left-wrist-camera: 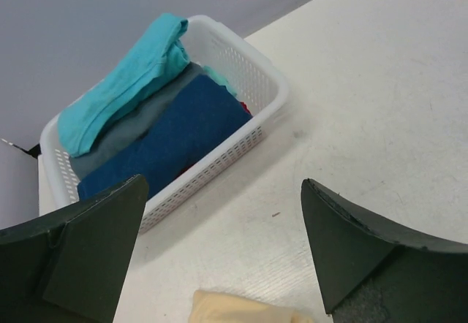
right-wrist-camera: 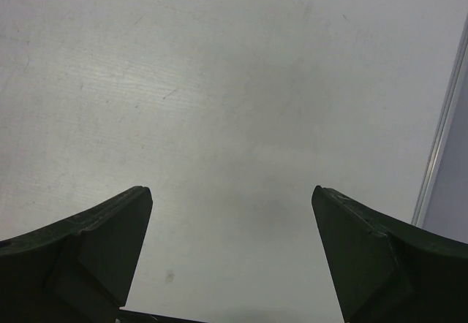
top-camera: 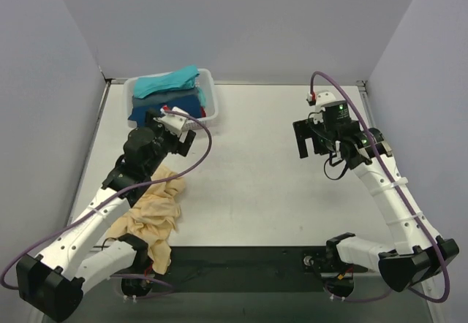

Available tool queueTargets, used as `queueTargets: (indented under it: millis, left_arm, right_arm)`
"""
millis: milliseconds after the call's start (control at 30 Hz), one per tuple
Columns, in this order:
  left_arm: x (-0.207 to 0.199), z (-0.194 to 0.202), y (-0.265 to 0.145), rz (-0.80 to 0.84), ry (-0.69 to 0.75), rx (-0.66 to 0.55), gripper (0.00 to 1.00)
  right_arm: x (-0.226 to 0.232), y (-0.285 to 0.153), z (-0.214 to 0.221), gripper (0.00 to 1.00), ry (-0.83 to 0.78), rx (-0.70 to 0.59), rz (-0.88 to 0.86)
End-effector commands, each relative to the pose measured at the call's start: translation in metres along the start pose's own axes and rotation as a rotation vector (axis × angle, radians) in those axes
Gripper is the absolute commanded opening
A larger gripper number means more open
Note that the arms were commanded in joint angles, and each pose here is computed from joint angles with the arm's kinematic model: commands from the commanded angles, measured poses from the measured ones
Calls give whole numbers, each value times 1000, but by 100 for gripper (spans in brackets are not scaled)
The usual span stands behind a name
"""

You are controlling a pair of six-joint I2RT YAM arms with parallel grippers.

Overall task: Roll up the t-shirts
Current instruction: Move the bin to the corner of the board.

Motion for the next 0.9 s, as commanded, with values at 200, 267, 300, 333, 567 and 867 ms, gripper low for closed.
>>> queueTargets:
  millis: [200,267,300,333,567,867]
  left_arm:
    - [52,-69,65,-91,-162,32,97]
    - [68,-81,85,-137,-173,18,97]
    - [74,-83,92,-174,-181,16,97]
    - [78,-72,108,-192,-189,63,97]
    - [129,-53,161,-203,-434,209,97]
    - [155,-8,197,-250,-437,272,0]
  right_arm:
    - [11,12,-21,100,-158,-82,-142]
    - [11,17,-26,100,-191,-107,-149]
    - [12,22,-27,100,-193,-103,-154]
    - [11,25,-30,100,-195,-112,-148]
    - [10,42,-35,100,-226,-97,-145]
    - [11,56,-29,100,-191,-46,-152]
Point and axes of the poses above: each gripper's point midway between its finger pads, its own y axis out along the fingers, its own x axis along the line the jaws close on, z = x × y, the point moved 6 cm from there along -y, back along the fingers, and after that the axes turned 13 degrees about -y, right-handed, at the moved point
